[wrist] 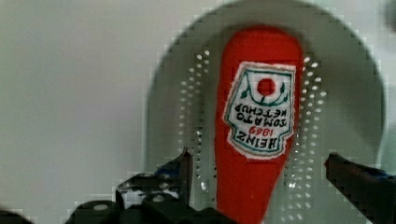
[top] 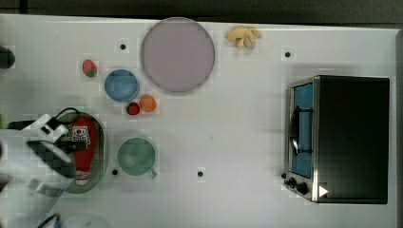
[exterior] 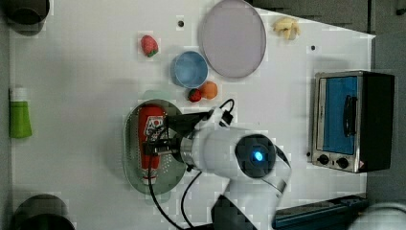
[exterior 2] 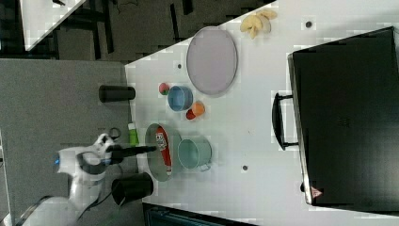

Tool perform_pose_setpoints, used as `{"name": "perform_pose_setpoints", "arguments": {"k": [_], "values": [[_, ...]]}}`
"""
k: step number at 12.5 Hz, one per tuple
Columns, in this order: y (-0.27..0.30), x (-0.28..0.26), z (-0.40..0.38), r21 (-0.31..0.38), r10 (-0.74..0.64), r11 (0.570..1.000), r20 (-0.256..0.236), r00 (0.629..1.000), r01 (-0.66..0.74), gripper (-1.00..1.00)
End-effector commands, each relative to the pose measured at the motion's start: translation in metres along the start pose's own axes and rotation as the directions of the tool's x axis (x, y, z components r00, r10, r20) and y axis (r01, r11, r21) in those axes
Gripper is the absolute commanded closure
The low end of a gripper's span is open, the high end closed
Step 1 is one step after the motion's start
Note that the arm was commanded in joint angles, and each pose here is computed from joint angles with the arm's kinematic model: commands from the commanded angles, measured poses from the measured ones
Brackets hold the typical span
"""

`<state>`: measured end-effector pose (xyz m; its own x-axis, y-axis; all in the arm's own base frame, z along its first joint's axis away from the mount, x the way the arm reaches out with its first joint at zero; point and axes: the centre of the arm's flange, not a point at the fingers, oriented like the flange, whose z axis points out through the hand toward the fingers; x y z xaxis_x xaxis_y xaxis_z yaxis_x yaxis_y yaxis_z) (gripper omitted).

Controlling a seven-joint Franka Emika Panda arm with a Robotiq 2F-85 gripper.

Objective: Pick ketchup from strainer and place it on the table

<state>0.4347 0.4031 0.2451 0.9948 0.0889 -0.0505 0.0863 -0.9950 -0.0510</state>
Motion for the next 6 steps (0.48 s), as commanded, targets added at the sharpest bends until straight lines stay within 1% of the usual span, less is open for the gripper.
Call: {"name": "perform_pose_setpoints", "arguments": {"k": [1, 4, 6], "values": [[0.007, 0.006, 0.028, 0.013, 0.077, 0.997, -0.016, 0.997, -0.077, -1.0], [0.004, 0.004, 0.06, 0.04, 0.115, 0.993, -0.006, 0.993, -0.114, -1.0], [0.004, 0.007, 0.075, 0.033, 0.108, 0.994, -0.006, 0.994, -0.108, -1.0]]}}
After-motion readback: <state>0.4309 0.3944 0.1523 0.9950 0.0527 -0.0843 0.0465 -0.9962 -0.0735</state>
